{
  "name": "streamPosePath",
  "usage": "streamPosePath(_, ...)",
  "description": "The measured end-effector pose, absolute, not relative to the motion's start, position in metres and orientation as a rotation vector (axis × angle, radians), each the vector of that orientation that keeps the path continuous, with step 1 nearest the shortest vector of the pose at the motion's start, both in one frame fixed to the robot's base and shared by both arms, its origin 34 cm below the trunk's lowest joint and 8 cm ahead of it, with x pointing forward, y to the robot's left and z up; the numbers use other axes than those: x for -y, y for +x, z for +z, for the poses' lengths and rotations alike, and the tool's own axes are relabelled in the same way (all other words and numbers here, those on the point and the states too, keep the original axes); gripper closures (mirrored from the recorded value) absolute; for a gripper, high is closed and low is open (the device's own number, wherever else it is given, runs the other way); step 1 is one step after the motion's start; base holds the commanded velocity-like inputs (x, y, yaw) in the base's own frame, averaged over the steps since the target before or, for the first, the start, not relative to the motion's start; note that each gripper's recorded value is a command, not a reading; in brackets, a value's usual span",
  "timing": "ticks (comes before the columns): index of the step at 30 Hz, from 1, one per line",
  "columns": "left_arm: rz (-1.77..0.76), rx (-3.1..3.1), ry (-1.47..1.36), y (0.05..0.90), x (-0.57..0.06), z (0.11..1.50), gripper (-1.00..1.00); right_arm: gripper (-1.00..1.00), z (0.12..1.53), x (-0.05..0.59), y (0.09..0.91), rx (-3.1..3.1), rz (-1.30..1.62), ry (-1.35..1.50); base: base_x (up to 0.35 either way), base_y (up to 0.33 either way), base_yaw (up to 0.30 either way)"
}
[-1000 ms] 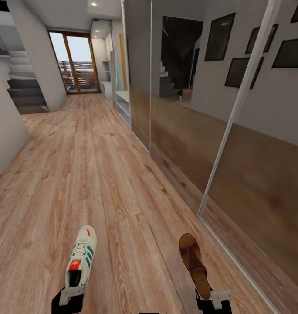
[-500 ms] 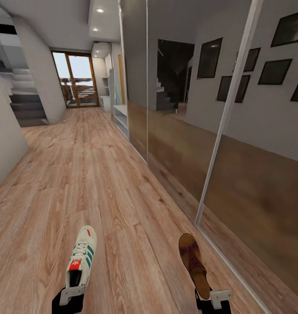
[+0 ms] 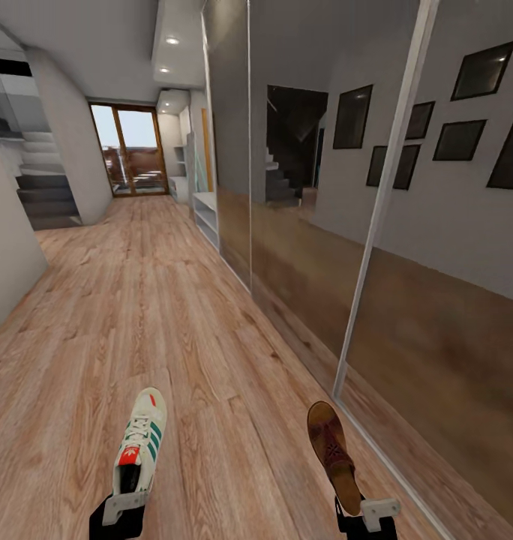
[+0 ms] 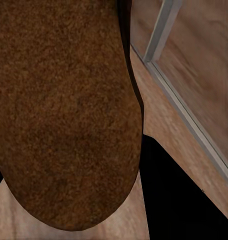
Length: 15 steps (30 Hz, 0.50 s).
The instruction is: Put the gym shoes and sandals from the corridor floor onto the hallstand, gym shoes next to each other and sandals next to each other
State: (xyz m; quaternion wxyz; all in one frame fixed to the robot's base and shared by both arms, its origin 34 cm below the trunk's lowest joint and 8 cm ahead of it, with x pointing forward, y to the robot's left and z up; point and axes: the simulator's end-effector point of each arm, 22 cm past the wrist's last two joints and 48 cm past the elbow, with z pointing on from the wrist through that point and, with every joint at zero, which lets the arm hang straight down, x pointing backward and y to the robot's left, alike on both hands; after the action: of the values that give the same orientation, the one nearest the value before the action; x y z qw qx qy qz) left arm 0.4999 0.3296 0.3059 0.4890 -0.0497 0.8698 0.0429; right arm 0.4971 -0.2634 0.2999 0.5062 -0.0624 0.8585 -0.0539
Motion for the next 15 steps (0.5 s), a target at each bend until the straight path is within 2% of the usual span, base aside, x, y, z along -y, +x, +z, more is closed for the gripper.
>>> streamPosePath(8,0.104,-2.113,-0.121,0.505,-0.330,0.324,1.00,1.00,0.318,0.261,0.502,-2.070,-0.126,-0.149,0.000,0.000,0.005)
streamPosePath(15,0.104,-2.113,-0.121,0.508,-0.330,0.340,1.00,1.00,0.334,0.261,0.506,-2.070,-0.126,-0.147,0.000,0.000,0.205)
